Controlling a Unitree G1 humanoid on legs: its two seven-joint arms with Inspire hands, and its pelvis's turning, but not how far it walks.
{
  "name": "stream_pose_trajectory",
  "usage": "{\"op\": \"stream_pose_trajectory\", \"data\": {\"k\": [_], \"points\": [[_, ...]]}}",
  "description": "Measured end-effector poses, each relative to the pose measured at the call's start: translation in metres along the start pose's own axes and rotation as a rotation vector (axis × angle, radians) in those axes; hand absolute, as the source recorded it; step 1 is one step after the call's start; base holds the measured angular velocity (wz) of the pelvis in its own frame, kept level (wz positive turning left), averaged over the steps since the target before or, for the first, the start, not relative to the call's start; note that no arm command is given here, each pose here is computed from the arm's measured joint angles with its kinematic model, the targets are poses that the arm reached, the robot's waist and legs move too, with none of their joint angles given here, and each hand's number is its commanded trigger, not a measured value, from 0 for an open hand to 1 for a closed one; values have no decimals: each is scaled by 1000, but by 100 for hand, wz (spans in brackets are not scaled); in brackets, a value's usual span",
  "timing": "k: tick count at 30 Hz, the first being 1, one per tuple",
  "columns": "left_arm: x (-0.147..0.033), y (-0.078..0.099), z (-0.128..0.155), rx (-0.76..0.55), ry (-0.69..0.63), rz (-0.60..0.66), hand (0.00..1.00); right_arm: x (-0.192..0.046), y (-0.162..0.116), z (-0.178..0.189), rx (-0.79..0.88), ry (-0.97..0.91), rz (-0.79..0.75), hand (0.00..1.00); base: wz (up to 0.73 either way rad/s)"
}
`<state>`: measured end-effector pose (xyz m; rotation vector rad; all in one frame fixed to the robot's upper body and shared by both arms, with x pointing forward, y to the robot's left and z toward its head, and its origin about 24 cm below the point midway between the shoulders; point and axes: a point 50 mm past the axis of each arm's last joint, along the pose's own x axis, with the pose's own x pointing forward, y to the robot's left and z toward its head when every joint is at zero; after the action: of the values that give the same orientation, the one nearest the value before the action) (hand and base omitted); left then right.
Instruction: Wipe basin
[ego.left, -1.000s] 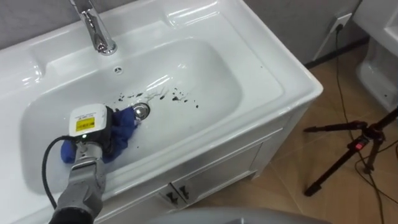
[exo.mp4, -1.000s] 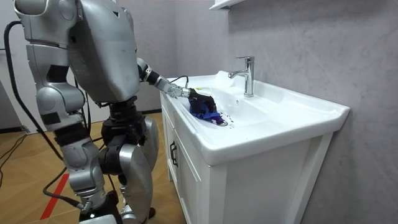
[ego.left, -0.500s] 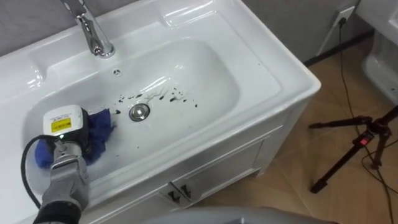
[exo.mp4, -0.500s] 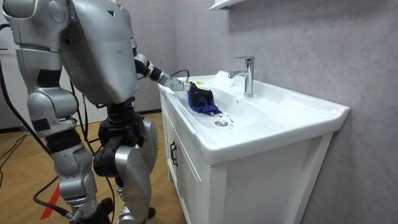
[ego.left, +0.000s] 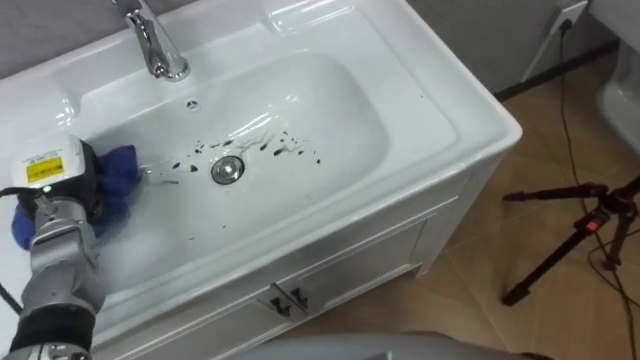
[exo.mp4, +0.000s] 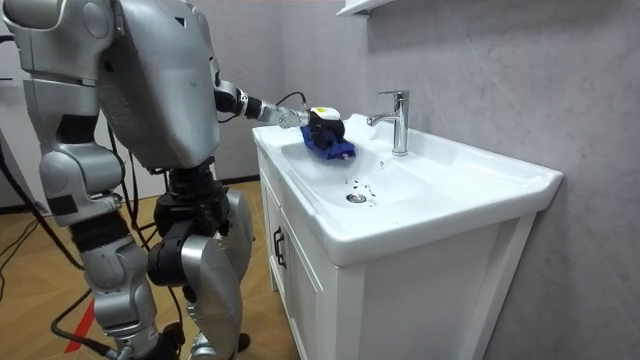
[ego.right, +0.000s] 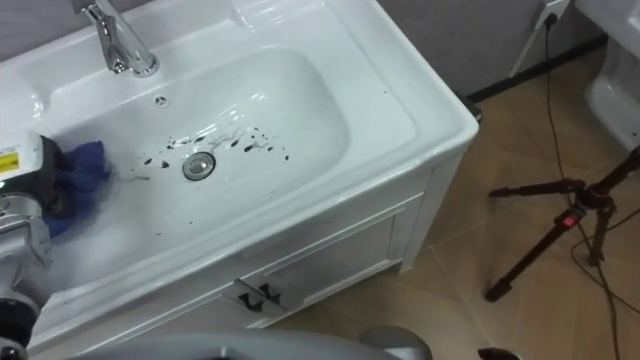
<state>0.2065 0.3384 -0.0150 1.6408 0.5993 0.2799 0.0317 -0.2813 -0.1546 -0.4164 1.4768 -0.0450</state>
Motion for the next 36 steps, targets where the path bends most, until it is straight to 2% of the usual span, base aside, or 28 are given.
{"op": "stream_pose_trajectory", "data": {"k": [7,16,24,36], "points": [[4,6,1,-163,48,-13,100,0,1,3,19,-17,4,0,7],[-3,-8,34,-403,59,-98,100,1,11,-6,-12,24,18,0,6],[0,-7,69,-452,-7,-139,100,1,26,-13,-4,45,55,0,-10],[0,-14,79,-469,-24,-201,100,0,35,-18,14,54,76,0,-11]]}}
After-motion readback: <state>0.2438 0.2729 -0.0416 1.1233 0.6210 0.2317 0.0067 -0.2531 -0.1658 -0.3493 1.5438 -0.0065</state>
